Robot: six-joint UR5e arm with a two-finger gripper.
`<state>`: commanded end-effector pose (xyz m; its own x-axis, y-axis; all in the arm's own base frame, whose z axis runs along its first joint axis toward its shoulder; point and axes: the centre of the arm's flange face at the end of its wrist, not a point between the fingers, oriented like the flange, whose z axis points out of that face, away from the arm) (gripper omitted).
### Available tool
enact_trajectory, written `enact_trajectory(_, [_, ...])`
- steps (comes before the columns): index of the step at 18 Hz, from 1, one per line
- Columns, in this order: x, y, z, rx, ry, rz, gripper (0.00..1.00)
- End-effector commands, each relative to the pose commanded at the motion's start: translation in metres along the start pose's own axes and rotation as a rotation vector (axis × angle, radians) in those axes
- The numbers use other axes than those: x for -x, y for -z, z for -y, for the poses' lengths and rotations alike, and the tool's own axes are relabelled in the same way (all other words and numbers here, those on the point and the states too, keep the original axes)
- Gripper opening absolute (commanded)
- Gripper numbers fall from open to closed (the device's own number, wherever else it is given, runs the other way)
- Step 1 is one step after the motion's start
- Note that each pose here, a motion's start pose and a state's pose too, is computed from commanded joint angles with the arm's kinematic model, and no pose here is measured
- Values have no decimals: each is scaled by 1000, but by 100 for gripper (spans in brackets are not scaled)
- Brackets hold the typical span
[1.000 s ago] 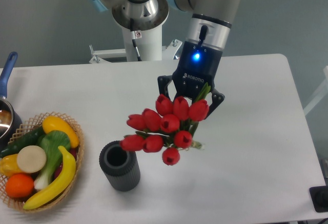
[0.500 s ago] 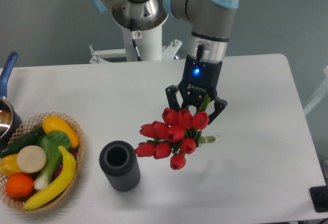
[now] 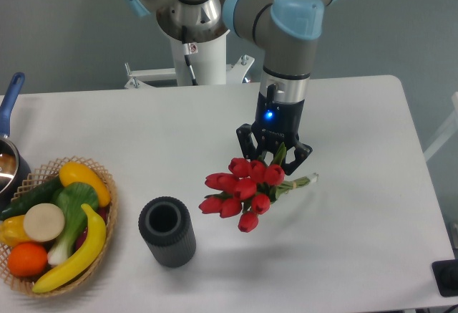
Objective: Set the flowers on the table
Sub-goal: 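Carry the tulips away from the vase and lower them to the table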
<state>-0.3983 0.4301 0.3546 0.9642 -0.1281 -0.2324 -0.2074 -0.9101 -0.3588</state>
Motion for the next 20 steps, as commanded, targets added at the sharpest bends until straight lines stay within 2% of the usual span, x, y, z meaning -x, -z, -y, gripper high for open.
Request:
enact_trajectory(8, [-17, -45, -10, 105, -57, -52, 38])
enact_trajectory(12, [-23, -72, -9, 116, -58, -95, 38])
enact_trajectory(20, [-37, -94, -4, 131, -70, -140, 39])
